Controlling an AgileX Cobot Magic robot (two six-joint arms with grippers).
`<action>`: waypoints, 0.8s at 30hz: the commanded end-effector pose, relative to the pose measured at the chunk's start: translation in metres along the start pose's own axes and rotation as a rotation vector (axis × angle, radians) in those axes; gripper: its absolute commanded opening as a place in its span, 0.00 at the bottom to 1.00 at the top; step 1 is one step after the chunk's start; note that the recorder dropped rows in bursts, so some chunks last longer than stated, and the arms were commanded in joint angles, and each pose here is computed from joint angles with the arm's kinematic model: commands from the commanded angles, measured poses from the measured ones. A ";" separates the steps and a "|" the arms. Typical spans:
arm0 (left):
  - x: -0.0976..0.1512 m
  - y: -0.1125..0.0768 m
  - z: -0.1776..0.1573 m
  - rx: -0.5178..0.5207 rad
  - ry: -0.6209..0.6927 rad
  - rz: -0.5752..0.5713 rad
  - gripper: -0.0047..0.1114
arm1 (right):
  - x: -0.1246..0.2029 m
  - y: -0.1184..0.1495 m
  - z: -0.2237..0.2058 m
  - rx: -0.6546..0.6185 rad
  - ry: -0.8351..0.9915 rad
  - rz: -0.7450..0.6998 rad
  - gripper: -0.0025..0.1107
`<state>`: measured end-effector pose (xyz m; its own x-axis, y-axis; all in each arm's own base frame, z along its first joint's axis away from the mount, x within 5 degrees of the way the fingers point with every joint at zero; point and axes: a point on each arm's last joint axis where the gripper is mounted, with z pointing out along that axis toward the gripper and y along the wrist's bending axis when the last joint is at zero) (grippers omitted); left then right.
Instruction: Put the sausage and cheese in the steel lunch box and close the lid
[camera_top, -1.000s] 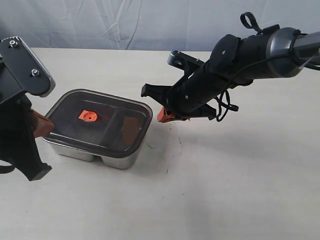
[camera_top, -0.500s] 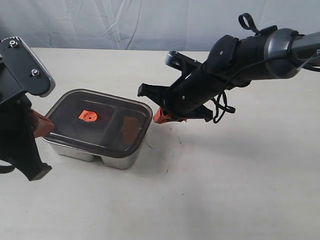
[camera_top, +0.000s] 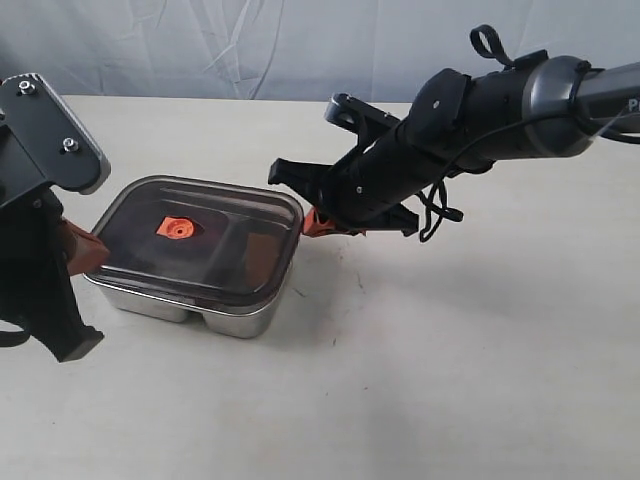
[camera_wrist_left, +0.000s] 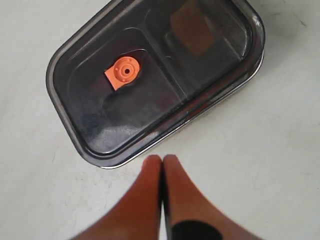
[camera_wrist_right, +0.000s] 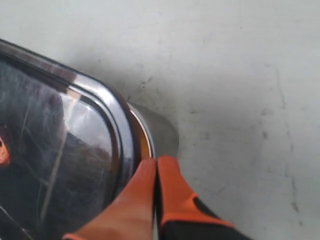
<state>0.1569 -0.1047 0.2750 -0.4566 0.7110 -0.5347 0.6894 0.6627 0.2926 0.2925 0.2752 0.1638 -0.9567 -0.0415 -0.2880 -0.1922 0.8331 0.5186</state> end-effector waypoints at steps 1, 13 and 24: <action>-0.001 -0.001 0.001 0.009 -0.006 -0.013 0.04 | -0.008 0.007 -0.001 -0.020 -0.012 -0.004 0.02; -0.001 -0.001 0.001 0.009 -0.006 -0.013 0.04 | -0.002 0.001 0.017 -0.001 0.086 -0.003 0.02; -0.001 -0.001 0.001 0.008 -0.014 -0.012 0.04 | -0.008 -0.008 0.015 0.093 0.026 -0.078 0.02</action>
<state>0.1568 -0.1048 0.2749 -0.4575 0.7101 -0.5352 0.6894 0.6634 0.2909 0.2993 0.2805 0.1471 -0.9588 -0.1301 -0.2527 -0.2368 0.8574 0.4569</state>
